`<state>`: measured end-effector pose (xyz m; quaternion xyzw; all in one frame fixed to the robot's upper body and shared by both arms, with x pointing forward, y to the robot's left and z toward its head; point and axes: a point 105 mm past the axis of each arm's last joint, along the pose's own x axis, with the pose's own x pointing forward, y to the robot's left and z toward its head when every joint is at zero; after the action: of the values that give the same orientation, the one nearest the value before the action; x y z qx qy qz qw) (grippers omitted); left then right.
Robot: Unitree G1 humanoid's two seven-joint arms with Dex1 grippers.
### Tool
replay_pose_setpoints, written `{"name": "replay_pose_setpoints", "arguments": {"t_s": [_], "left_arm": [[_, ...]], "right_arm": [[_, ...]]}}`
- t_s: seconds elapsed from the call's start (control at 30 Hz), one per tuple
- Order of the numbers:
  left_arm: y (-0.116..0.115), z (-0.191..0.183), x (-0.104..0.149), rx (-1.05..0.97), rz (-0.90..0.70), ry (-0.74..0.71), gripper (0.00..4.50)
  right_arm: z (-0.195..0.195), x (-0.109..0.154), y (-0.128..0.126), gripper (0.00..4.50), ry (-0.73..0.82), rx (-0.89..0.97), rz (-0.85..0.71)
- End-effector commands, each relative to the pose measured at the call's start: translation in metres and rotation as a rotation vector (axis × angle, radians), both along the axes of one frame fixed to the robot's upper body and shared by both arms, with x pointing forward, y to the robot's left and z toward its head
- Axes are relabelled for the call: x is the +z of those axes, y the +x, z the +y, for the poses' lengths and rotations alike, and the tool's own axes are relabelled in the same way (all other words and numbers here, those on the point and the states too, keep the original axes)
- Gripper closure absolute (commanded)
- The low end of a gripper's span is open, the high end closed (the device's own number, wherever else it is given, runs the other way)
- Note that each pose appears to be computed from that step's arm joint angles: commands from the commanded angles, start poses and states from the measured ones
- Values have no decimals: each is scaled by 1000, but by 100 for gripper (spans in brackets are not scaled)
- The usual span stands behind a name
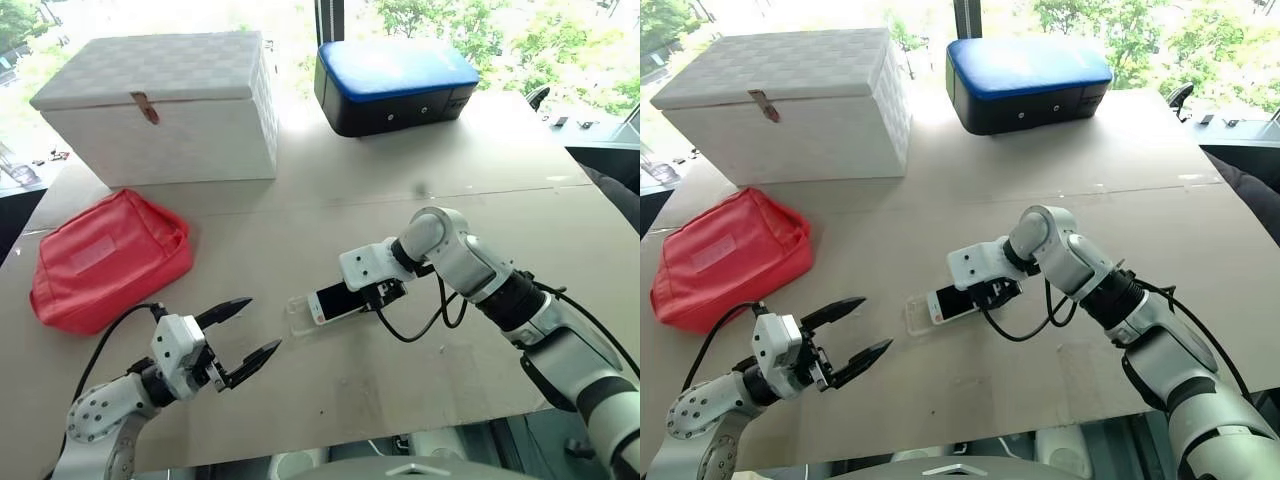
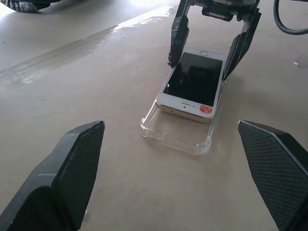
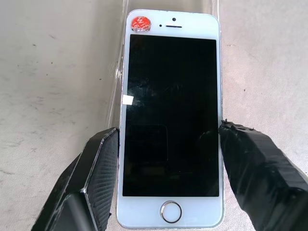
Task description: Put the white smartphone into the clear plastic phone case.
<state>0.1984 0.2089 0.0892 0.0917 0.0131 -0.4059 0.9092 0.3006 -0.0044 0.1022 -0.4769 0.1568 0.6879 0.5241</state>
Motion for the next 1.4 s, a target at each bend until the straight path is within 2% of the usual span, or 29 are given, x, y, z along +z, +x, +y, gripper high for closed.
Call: {"name": "replay_pose_setpoints", "arguments": {"t_s": [0.03, 0.07, 0.13, 0.3, 0.4, 0.5, 0.67, 1.13, 1.27, 1.3, 1.33, 1.37, 1.4], "left_arm": [[2, -1, 6, -5, -32, 8, 0], [2, -1, 6, -7, -33, 8, 0], [3, -1, 7, -10, -33, 9, 0], [4, 1, 7, -15, -34, 14, 0], [4, 1, 7, -15, -35, 17, 0], [4, 1, 7, -17, -34, 19, 0], [5, 1, 7, -23, -33, 22, 0], [5, 5, 7, -2, -11, 21, 0], [-2, 6, 4, -10, 22, 12, 0], [-5, 4, 2, -29, 28, 26, 0], [-10, 0, -1, -61, 30, 48, 0], [-14, -3, -3, -84, 31, 63, 0], [-16, -6, -4, -97, 31, 70, 0]], "right_arm": [[-10, -27, -8, 123, -60, -30, 102], [-8, -24, -7, 71, -39, -32, 92], [-9, -20, -7, 5, -24, -27, 82], [-15, 9, -6, 5, 99, -78, 96], [-15, 29, -6, 84, 202, -120, 125], [-19, 32, -6, 201, 221, -144, 131], [-22, 26, -1, 443, 204, -178, 113], [-3, 24, -18, 443, 231, -66, 150], [0, 45, -35, 443, 313, 43, 243], [-1, 47, -41, 392, 320, 75, 267], [-3, 45, -47, 392, 313, 92, 284], [-5, 43, -50, 434, 306, 99, 293], [-6, 41, -51, 447, 301, 99, 297]]}}
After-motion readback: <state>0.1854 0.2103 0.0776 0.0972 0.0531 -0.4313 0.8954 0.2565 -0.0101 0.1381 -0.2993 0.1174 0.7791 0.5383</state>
